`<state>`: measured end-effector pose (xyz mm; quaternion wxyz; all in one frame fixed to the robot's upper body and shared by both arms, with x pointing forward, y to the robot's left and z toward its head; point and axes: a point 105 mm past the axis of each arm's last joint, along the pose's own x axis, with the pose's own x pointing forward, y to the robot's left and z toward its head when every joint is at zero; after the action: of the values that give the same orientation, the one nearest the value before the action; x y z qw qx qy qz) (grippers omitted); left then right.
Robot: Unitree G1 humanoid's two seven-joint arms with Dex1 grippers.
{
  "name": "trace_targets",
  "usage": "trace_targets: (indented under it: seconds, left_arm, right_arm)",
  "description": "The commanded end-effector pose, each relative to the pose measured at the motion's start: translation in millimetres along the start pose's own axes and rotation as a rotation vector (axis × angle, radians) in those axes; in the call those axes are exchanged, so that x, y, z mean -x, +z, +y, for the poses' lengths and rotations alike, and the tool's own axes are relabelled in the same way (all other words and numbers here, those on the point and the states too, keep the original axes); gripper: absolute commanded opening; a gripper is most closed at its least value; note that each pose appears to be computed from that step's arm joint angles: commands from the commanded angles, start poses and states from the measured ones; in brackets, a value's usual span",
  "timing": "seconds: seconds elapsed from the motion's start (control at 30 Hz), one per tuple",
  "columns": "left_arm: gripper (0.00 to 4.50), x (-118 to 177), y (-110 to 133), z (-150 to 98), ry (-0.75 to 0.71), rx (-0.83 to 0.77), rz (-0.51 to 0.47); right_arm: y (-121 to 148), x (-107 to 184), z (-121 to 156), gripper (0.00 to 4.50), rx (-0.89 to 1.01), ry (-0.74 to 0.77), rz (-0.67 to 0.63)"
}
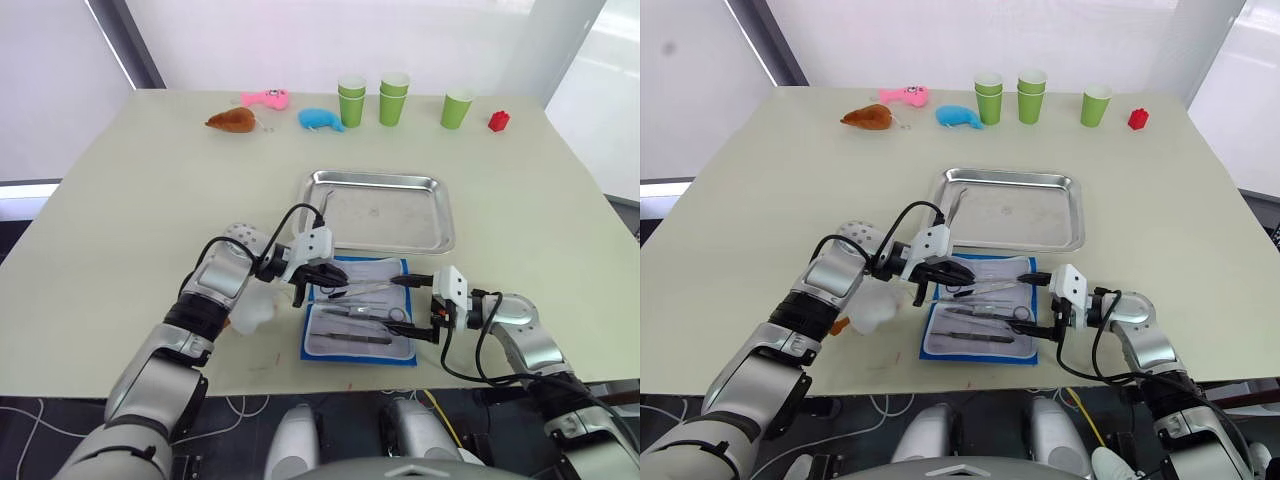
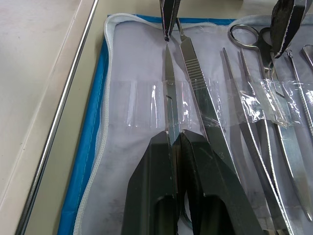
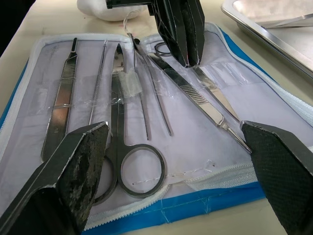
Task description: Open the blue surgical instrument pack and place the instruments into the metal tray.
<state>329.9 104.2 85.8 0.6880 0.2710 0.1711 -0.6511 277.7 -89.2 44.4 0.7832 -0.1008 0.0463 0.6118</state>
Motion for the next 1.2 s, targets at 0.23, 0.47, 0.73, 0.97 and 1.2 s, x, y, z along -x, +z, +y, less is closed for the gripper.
trace_targets:
  seconds: [0.23, 0.47, 0.73, 0.97, 1.2]
  left_arm:
    - [0.13, 5.9, -0.4, -1.8, -0.031, 0.006, 0.045]
    - [0.13, 11.9, 14.5, 3.0, -0.032, -0.02, 0.083]
    - [0.13, 18.6, 33.1, 3.2, -0.037, -0.062, 0.123]
    - [0.13, 27.4, 32.2, -1.5, -0.064, -0.079, 0.18]
    - [0.13, 32.0, 33.8, -2.1, -0.063, -0.082, 0.199]
  right_arm:
    - [-41.0, -4.3, 23.6, 4.5, -0.138, 0.053, 0.118]
    - [-41.3, -5.9, 24.3, 4.5, -0.141, 0.056, 0.117]
    - [-41.5, -8.5, 26.1, 4.5, -0.143, 0.062, 0.115]
    - [-42.5, -9.6, 26.7, 4.5, -0.145, 0.064, 0.117]
    - [-42.6, -11.0, 27.2, 4.5, -0.146, 0.069, 0.116]
